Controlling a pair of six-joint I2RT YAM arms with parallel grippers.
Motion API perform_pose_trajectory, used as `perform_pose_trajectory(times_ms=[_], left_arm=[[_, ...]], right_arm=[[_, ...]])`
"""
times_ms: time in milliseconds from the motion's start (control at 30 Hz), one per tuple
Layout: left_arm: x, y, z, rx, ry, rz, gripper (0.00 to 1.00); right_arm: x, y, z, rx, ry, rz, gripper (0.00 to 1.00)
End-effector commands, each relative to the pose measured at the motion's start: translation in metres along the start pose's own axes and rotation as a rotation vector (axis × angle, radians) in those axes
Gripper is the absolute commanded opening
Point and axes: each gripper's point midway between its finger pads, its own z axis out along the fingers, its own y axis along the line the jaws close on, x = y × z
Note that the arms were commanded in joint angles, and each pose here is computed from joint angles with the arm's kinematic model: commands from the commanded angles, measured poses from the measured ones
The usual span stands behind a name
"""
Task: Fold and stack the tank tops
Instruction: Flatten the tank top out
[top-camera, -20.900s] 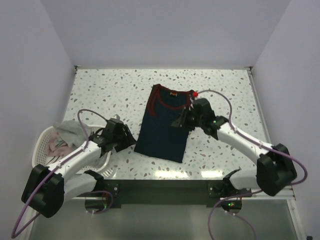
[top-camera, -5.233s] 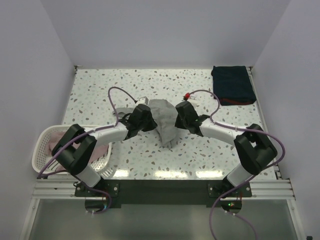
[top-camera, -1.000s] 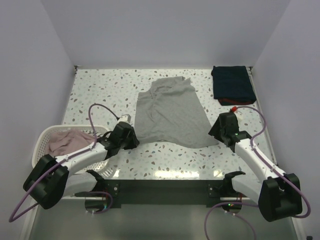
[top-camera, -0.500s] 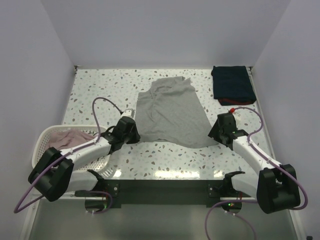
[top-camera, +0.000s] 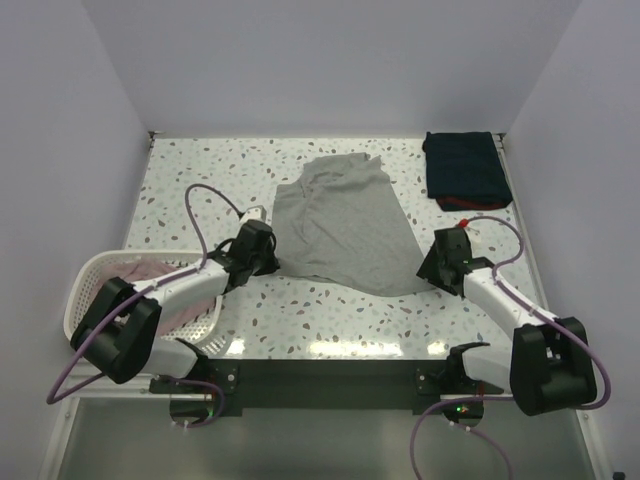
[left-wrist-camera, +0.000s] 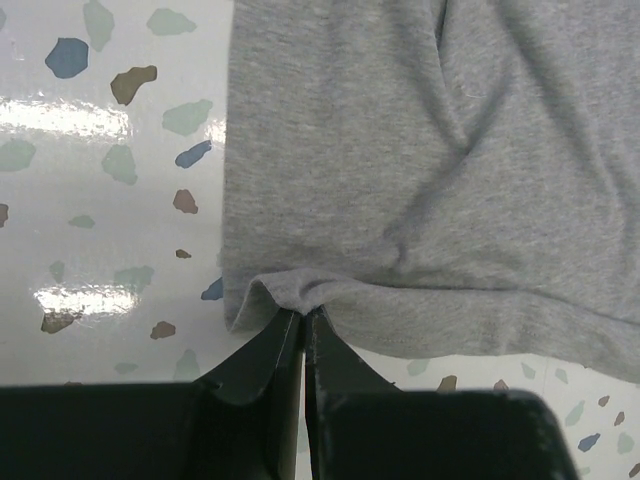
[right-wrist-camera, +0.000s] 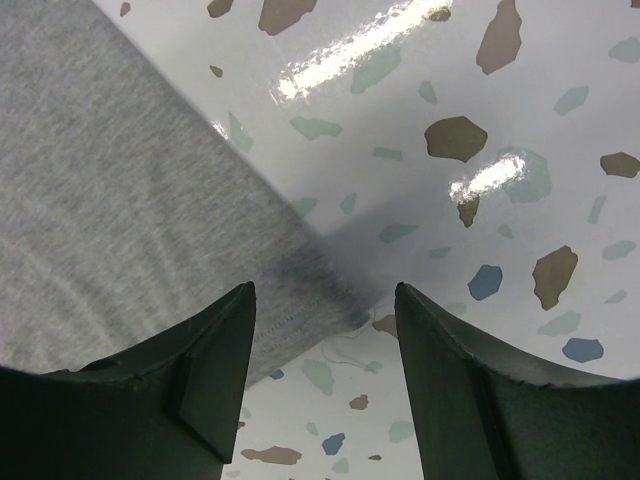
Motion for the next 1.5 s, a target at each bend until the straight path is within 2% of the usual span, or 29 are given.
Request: perform_pose_trajectory(times_ms=[0, 200, 300, 333, 400, 433, 533, 667, 733, 833, 1033, 1167, 1233, 1267, 1367, 1467], left_arm=[[-0.022, -0.012, -0.001, 0.029, -0.049, -0.040, 0.07], [-0.024, -0.012, -0.002, 0.049, -0.033, -0.055, 0.07], [-0.025, -0.014, -0.007, 0.074, -0.029, -0.063, 0.08], [-0.025, -0.016, -0.008, 0.085, -0.021, -0.066, 0.08], [-0.027, -0.018, -0.011, 0.100, -0.019, -0.075, 0.08], [-0.025, -0.021, -0.013, 0.115, -0.008, -0.077, 0.08], [-0.023, -0.028, -0.020, 0.147, 0.027, -0.087, 0.08], [-0.014, -0.035, -0.035, 0.177, 0.101, -0.119, 0.04], [-0.002, -0.029, -0.042, 0.150, 0.160, -0.139, 0.03], [0.017, -0.018, -0.053, 0.119, 0.239, -0.196, 0.03], [0.062, -0.009, -0.075, 0.152, 0.365, -0.297, 0.03], [0.091, 0.004, -0.074, 0.144, 0.432, -0.297, 0.06], [0.096, 0.000, -0.074, 0.182, 0.447, -0.288, 0.12], [0.099, 0.000, -0.074, 0.194, 0.450, -0.280, 0.22], [0.093, -0.008, -0.077, 0.255, 0.426, -0.255, 0.41], [0.089, -0.009, -0.082, 0.258, 0.402, -0.236, 0.46]], right_arm=[[0.003, 0.000, 0.000, -0.006, 0.023, -0.020, 0.62], [0.009, -0.001, 0.002, 0.003, 0.055, -0.031, 0.56], [0.011, -0.001, 0.003, 0.006, 0.066, -0.031, 0.42], [0.011, -0.001, 0.003, 0.006, 0.070, -0.033, 0.32], [0.012, -0.001, 0.005, 0.010, 0.078, -0.033, 0.21], [0.012, 0.000, 0.005, 0.010, 0.081, -0.037, 0.12], [0.001, -0.001, 0.002, 0.030, 0.062, -0.050, 0.00], [-0.030, 0.002, -0.019, 0.036, -0.006, -0.059, 0.00], [-0.058, 0.003, -0.032, 0.050, -0.073, -0.058, 0.00], [-0.083, 0.003, -0.047, 0.041, -0.099, -0.045, 0.00], [-0.099, -0.004, -0.058, 0.047, -0.122, -0.035, 0.00], [-0.085, 0.000, -0.047, 0.023, -0.063, -0.038, 0.00], [-0.074, -0.001, -0.040, 0.019, -0.037, -0.032, 0.00], [-0.074, 0.000, -0.037, 0.010, -0.046, -0.026, 0.00], [-0.066, -0.002, -0.030, 0.017, -0.025, -0.028, 0.00], [-0.062, -0.002, -0.024, 0.019, -0.012, -0.029, 0.00]])
